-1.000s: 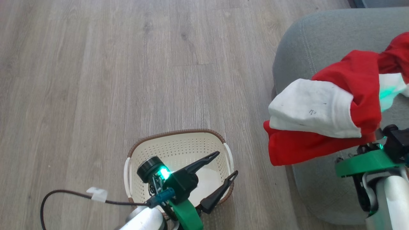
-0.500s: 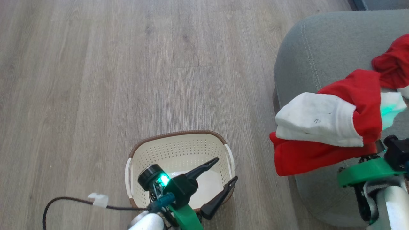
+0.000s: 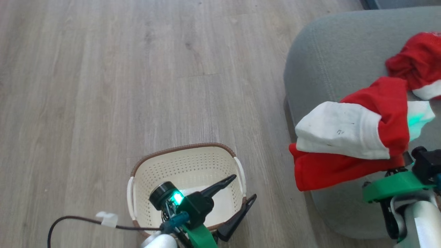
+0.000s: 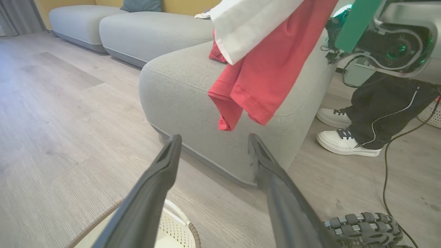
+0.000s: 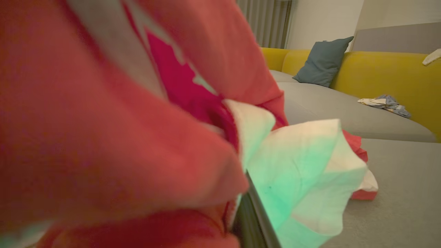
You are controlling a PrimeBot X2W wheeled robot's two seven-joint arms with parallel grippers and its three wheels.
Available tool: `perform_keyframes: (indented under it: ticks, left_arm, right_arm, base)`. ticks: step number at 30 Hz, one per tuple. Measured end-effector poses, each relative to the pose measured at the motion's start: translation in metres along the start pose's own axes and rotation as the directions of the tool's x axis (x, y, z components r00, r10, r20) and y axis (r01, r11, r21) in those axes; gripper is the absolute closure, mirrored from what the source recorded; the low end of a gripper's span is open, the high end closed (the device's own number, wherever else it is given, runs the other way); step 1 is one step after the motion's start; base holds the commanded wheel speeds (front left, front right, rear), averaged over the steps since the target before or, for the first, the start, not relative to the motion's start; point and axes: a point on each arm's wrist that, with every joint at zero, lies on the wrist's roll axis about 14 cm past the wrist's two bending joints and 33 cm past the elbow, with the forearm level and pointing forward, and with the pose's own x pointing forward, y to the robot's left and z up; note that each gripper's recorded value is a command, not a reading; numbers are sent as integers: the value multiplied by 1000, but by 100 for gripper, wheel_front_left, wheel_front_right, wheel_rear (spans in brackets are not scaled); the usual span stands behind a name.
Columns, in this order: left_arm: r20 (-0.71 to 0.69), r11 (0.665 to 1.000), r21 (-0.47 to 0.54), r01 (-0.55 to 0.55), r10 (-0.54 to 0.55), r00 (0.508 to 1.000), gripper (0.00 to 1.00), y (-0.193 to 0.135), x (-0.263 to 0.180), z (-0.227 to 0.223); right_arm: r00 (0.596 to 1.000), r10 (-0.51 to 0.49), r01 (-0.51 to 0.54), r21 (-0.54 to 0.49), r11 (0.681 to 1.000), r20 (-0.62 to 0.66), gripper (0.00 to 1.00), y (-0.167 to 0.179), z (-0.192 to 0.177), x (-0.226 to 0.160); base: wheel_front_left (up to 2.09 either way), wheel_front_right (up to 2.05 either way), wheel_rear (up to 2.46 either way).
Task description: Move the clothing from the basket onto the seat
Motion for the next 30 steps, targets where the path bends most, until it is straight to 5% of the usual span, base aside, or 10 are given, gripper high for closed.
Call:
perform_keyframes:
  ticks: [12, 30]
  left_arm:
    - [1, 988, -24, 150, -150, 989, 0, -29, 29, -5]
    - [21, 898, -77, 434, -434, 901, 0, -86, 76, -19]
  right_arm:
    - [985, -174, 174, -51, 983, 6, 100, -59, 8, -33]
    - [882, -471, 464, -119, 878, -35, 100, -134, 10, -107]
  base:
    - [0, 0, 0]
    - [0, 0, 0]
